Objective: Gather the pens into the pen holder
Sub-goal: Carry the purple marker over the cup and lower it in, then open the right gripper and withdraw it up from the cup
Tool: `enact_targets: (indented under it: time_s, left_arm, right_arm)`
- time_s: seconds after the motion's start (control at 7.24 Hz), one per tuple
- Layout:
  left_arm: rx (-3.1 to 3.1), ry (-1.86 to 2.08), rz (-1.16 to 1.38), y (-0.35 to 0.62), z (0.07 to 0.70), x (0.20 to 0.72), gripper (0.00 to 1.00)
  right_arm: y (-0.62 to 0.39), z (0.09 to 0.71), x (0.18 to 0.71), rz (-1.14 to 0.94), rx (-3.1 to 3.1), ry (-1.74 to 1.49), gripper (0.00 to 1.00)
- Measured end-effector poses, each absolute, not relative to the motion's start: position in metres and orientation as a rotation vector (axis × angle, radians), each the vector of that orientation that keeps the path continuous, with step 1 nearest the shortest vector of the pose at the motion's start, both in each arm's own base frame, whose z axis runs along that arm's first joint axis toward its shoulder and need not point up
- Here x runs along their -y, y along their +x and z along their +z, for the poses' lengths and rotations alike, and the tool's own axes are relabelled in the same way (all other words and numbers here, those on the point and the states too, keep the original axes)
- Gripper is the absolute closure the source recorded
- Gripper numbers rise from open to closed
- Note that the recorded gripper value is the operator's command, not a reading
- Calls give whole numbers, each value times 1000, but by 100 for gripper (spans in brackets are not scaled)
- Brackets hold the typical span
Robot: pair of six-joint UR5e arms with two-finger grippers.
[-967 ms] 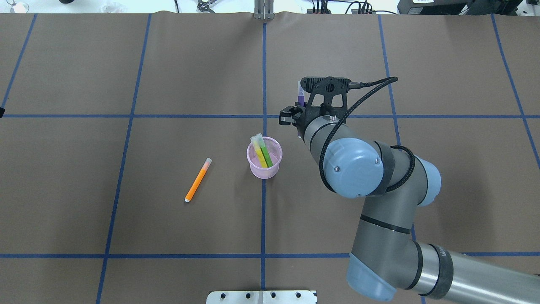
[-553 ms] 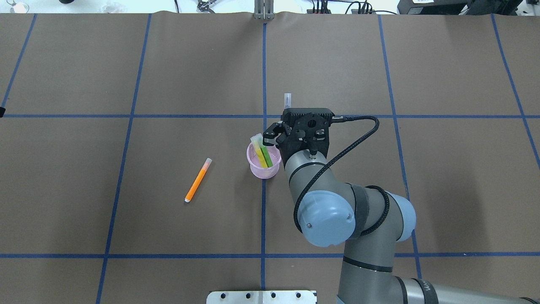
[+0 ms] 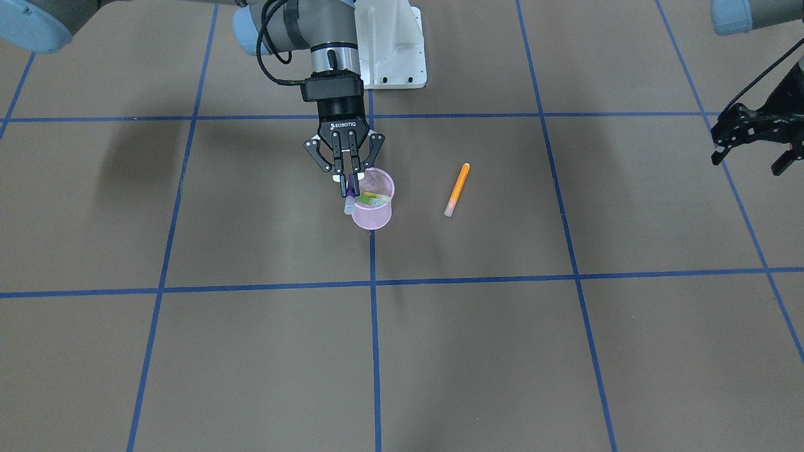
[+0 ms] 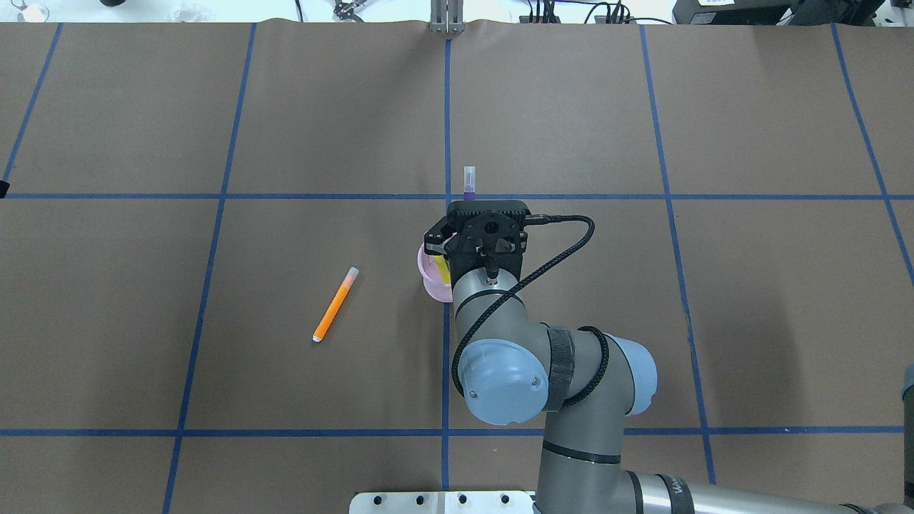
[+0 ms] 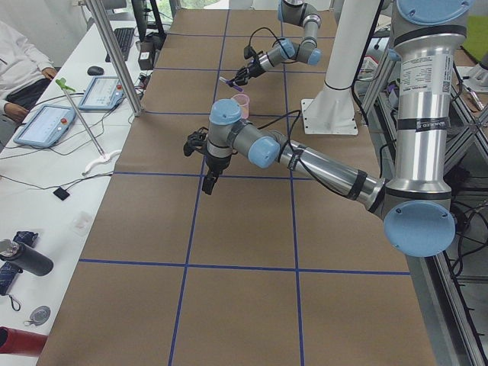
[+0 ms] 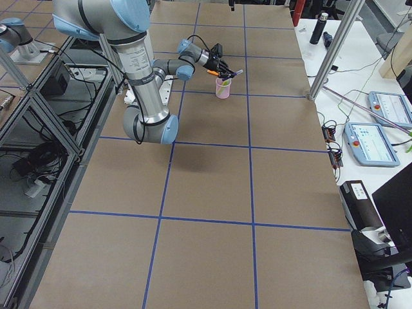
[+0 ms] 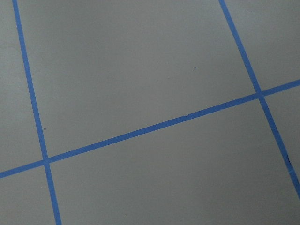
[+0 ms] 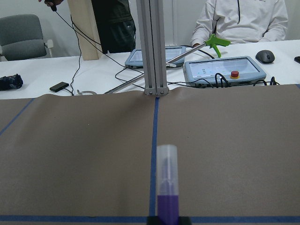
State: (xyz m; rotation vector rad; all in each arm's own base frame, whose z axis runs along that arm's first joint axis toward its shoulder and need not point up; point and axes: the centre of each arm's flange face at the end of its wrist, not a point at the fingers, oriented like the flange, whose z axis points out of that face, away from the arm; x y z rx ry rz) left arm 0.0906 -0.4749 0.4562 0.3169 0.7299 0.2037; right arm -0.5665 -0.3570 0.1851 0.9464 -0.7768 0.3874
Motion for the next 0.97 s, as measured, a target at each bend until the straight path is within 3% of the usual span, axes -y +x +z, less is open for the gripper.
enact_targets:
  time_s: [0.14, 0.28, 0.41, 0.97]
  left_arm:
    - [-730, 317, 204, 91, 456, 475, 0]
    - [-730, 317, 204, 91, 456, 475, 0]
    - [-730, 317, 204, 91, 456, 475, 0]
    - [-731, 319, 205, 92, 455, 476, 0]
  right_arm:
    - [-570, 187, 356, 382, 771, 946, 63]
    - [-572, 186, 355, 379, 772, 945, 21]
    - [-574, 183, 354, 378, 776, 944, 2]
    - [-570, 160, 359, 386, 819, 934, 1]
